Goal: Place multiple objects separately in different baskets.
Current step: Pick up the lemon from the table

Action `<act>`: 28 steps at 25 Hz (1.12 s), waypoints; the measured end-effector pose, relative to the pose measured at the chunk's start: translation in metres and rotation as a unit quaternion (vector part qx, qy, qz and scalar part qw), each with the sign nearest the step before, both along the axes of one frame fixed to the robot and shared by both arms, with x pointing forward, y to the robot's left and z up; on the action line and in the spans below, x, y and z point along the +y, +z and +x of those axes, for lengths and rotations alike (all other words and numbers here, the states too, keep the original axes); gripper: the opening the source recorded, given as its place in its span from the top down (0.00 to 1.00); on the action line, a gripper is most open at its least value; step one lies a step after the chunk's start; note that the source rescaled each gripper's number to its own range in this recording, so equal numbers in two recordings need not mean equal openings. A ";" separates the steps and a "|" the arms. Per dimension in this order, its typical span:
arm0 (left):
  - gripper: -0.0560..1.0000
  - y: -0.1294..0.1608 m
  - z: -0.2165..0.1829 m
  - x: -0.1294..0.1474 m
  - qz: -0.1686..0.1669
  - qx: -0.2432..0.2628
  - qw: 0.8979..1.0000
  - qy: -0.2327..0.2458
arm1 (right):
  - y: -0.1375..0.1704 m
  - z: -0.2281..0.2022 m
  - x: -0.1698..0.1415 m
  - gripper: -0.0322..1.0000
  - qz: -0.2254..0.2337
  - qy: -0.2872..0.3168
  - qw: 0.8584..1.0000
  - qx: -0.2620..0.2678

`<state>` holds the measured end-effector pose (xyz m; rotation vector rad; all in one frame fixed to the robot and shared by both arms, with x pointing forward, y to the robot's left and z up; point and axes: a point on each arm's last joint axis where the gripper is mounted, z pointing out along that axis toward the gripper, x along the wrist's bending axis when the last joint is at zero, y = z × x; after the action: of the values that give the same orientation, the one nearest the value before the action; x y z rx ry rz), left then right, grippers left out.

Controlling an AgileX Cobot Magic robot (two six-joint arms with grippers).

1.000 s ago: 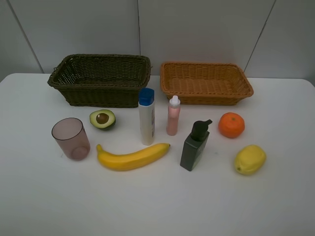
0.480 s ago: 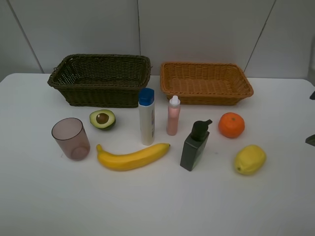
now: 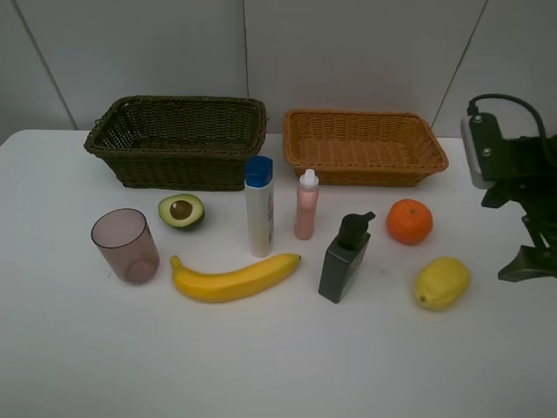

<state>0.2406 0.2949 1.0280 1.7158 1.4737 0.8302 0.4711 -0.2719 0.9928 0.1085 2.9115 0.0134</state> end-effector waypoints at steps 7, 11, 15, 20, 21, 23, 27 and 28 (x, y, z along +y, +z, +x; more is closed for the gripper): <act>0.00 0.000 0.000 0.000 0.000 0.000 1.000 0.000 | -0.022 0.003 0.020 0.00 -0.009 0.062 0.998 0.031; 0.00 0.000 0.000 0.000 0.000 0.000 1.000 0.000 | -0.037 -0.001 0.026 0.00 -0.013 0.092 0.995 0.039; 0.00 0.000 0.000 0.000 0.000 0.000 1.000 0.000 | -0.051 -0.001 0.026 0.00 -0.014 0.096 0.994 0.041; 0.00 0.000 0.000 0.000 0.000 0.000 1.000 0.000 | -0.065 0.005 0.028 0.00 -0.012 0.097 0.995 0.036; 0.00 0.000 0.000 0.000 0.000 0.000 1.000 0.000 | -0.068 0.007 0.028 0.00 -0.012 0.097 0.995 0.035; 0.00 0.000 0.000 0.000 0.000 0.000 1.000 0.000 | -0.074 0.009 0.029 0.00 -0.012 0.097 0.994 0.038; 0.00 0.000 0.000 0.000 0.000 0.000 1.000 0.000 | -0.085 0.012 0.030 0.00 -0.013 0.098 0.994 0.050; 0.00 0.000 0.000 0.000 0.000 0.000 1.000 0.000 | -0.087 0.012 0.030 0.00 -0.014 0.098 0.994 0.053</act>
<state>0.2406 0.2949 1.0280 1.7158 1.4737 0.8302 0.4830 -0.2421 0.9059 -0.1868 3.0143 0.0004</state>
